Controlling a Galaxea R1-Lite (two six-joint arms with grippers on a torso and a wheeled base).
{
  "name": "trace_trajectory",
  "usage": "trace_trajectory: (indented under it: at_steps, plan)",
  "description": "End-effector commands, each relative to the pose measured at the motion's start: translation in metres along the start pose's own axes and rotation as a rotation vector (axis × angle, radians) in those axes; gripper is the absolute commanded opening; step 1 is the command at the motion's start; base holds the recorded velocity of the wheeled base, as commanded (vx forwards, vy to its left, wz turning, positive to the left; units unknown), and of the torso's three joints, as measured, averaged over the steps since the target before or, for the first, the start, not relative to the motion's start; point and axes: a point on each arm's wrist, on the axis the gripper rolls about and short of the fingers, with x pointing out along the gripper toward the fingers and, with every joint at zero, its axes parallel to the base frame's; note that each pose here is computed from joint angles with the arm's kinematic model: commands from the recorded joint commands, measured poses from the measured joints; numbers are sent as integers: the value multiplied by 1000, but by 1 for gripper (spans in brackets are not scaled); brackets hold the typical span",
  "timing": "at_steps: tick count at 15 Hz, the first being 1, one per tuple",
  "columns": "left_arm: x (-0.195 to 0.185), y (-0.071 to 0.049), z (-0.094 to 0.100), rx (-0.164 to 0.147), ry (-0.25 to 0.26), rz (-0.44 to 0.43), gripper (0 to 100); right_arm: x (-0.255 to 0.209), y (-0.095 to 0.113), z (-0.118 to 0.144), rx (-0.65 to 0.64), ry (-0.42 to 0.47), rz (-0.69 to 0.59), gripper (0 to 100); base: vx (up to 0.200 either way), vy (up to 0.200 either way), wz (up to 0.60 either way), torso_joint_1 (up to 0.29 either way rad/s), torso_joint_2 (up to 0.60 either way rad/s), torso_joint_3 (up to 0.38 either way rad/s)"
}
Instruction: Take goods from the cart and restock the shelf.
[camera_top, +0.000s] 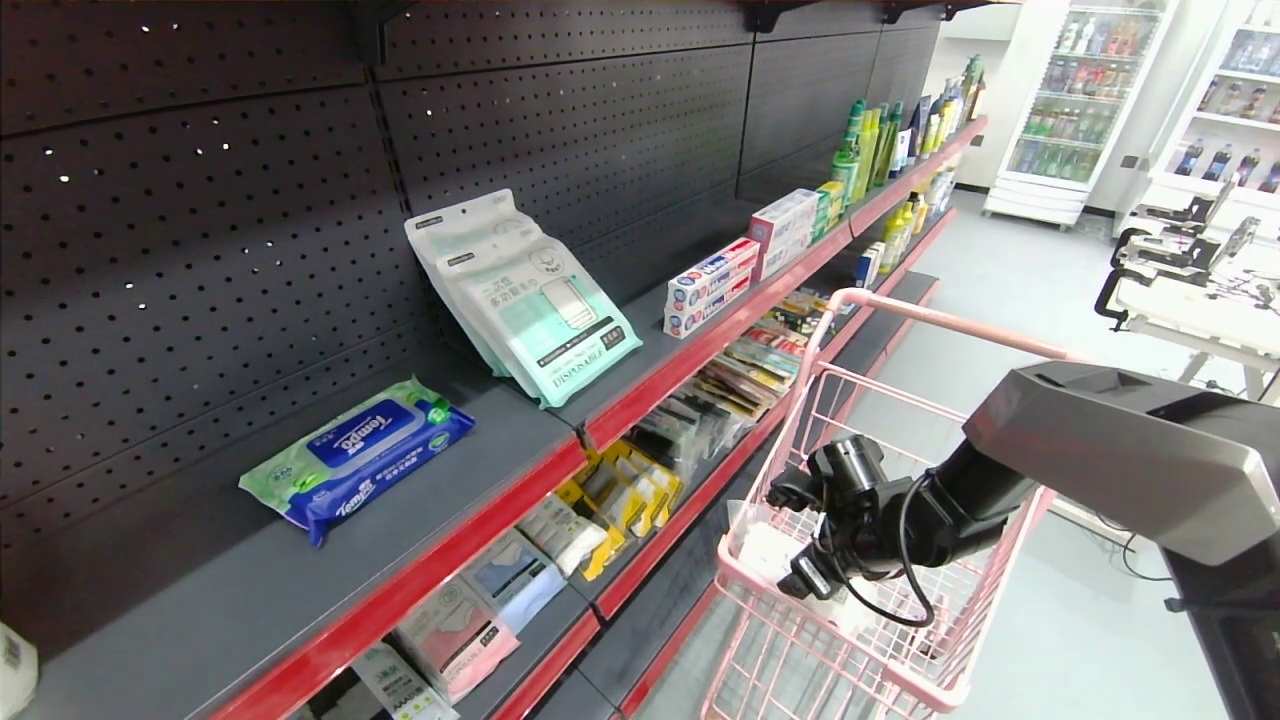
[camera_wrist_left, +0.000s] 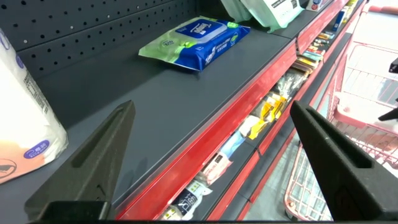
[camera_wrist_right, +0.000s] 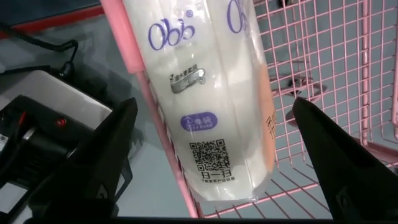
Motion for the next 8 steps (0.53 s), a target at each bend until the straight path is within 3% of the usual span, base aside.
trace_trajectory:
  at_steps: [1, 8]
  plan:
    - [0, 0, 0, 0, 1, 1, 100, 5, 0, -3, -19, 13, 3, 100, 0, 0, 0, 0, 0, 0]
    - [0, 0, 0, 0, 1, 1, 100, 10, -7, -3, -52, 8, -5, 100, 0, 0, 0, 0, 0, 0]
